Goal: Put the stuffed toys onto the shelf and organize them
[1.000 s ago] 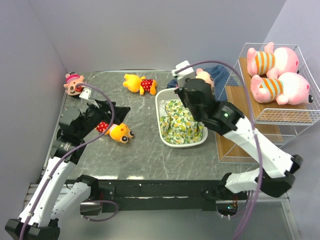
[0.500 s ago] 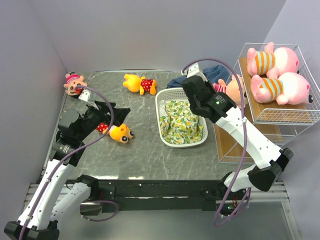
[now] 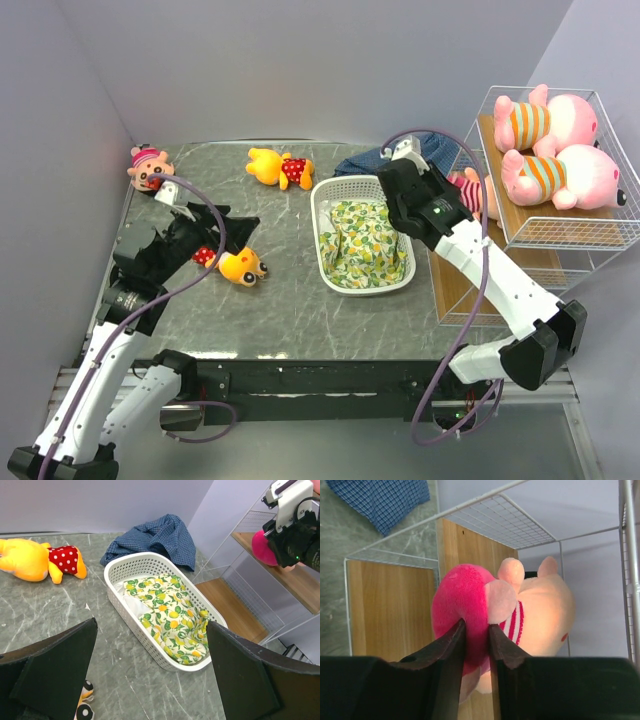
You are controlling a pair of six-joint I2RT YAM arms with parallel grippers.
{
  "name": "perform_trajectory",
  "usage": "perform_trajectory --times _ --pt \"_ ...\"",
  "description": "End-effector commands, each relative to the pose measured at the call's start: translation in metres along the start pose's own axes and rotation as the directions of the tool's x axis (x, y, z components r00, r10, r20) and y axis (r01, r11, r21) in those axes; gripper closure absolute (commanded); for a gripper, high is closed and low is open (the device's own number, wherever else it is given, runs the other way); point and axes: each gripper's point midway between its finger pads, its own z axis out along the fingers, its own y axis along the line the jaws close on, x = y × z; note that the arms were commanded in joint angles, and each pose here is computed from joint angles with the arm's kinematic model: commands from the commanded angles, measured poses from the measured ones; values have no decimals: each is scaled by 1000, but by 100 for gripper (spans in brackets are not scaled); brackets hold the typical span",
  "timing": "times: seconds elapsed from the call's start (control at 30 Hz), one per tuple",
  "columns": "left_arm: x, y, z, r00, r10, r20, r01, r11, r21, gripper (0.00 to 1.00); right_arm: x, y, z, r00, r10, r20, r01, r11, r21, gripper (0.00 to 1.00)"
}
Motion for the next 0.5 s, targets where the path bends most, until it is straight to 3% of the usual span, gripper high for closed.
perform_trajectory --times 0.0,0.17,0.47 --pt "-9 -3 -2 999 32 37 -32 999 5 4 3 -34 0 996 82 25 -84 990 110 67" --pt "-11 -4 -4 998 36 49 -36 999 3 4 8 -36 1 999 41 18 -43 991 128 54" --pt "-12 -4 -5 998 40 56 -40 999 -1 4 16 -41 1 999 28 35 -33 990 134 52"
